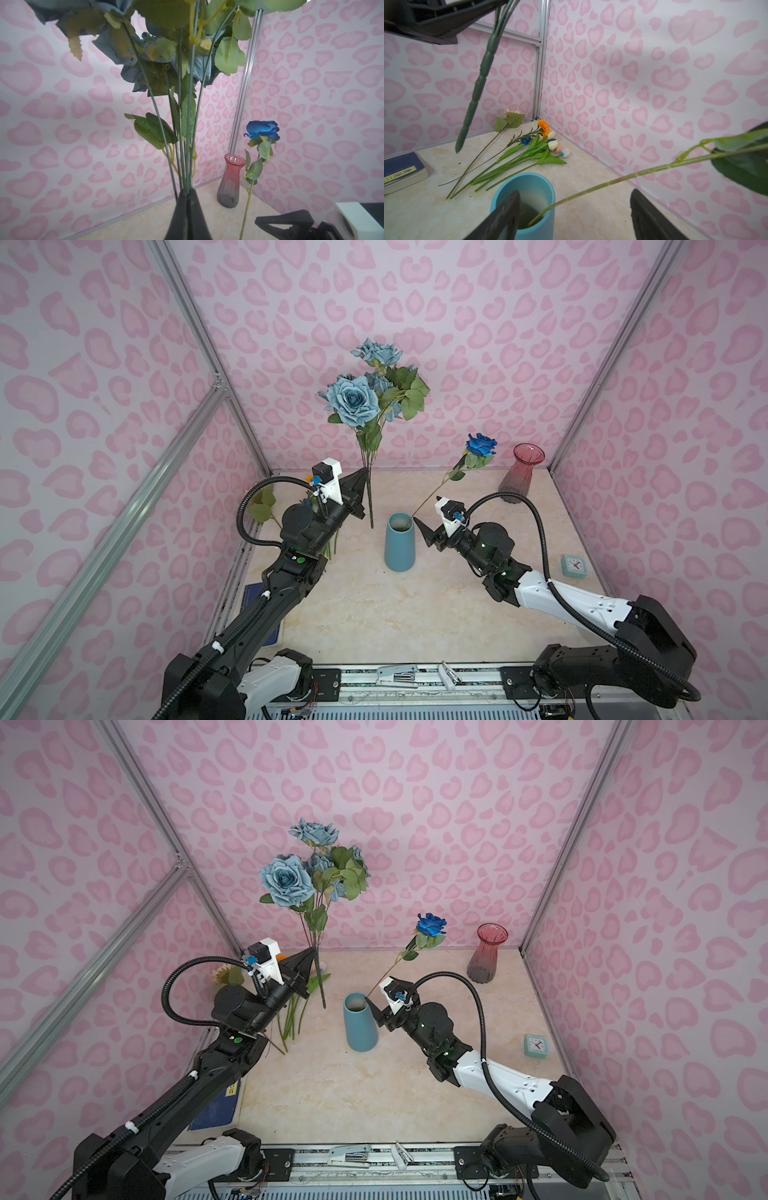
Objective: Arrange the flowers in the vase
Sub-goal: 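Carry the pale blue roses over the teal vase with the left gripper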
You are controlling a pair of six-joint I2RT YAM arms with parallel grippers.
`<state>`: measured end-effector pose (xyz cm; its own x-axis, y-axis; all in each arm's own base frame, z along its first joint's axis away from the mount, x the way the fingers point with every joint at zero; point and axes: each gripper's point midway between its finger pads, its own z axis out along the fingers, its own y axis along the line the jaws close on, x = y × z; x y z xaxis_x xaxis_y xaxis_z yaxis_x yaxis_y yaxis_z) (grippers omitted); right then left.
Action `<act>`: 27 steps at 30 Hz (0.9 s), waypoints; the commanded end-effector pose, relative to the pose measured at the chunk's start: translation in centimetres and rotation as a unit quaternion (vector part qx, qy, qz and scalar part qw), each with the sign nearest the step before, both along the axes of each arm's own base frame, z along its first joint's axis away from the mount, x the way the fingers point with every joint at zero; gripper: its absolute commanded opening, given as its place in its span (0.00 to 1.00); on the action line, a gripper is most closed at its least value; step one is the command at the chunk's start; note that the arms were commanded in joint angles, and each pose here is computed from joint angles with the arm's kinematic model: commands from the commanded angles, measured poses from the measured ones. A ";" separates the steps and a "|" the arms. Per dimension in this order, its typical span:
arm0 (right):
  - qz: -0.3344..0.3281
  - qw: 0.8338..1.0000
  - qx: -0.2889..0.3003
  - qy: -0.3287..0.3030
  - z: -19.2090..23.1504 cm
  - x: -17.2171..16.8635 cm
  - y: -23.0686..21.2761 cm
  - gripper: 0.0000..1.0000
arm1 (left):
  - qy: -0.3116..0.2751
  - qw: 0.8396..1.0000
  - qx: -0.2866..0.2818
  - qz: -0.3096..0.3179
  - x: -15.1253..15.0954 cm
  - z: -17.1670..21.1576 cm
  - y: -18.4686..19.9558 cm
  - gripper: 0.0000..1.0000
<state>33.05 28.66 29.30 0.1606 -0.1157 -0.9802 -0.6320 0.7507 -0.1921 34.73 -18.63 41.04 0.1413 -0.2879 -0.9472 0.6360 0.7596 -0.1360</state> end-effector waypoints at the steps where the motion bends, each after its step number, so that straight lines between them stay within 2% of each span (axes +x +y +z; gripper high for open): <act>1: 0.007 1.000 0.008 -0.014 0.9 -0.2 0.2 0.82 | -0.066 0.997 -0.028 -0.034 -1.4 2.7 -0.8 0.01; 9: 0.009 1.000 0.003 -0.011 0.7 0.1 0.6 0.82 | -0.060 0.996 -0.047 -0.051 -0.6 0.4 -2.6 0.01; 14: 0.008 1.000 -0.001 -0.014 0.9 0.3 0.7 0.82 | -0.073 0.994 -0.042 -0.065 -0.9 0.4 -4.7 0.01; 20: 0.008 1.000 -0.006 -0.012 0.7 0.4 0.8 0.82 | -0.084 0.993 -0.048 -0.066 -0.9 0.7 -4.9 0.01; 27: 0.009 1.000 -0.010 -0.010 0.4 0.5 0.9 0.82 | -0.083 0.996 -0.026 -0.030 1.1 -1.7 -4.9 0.01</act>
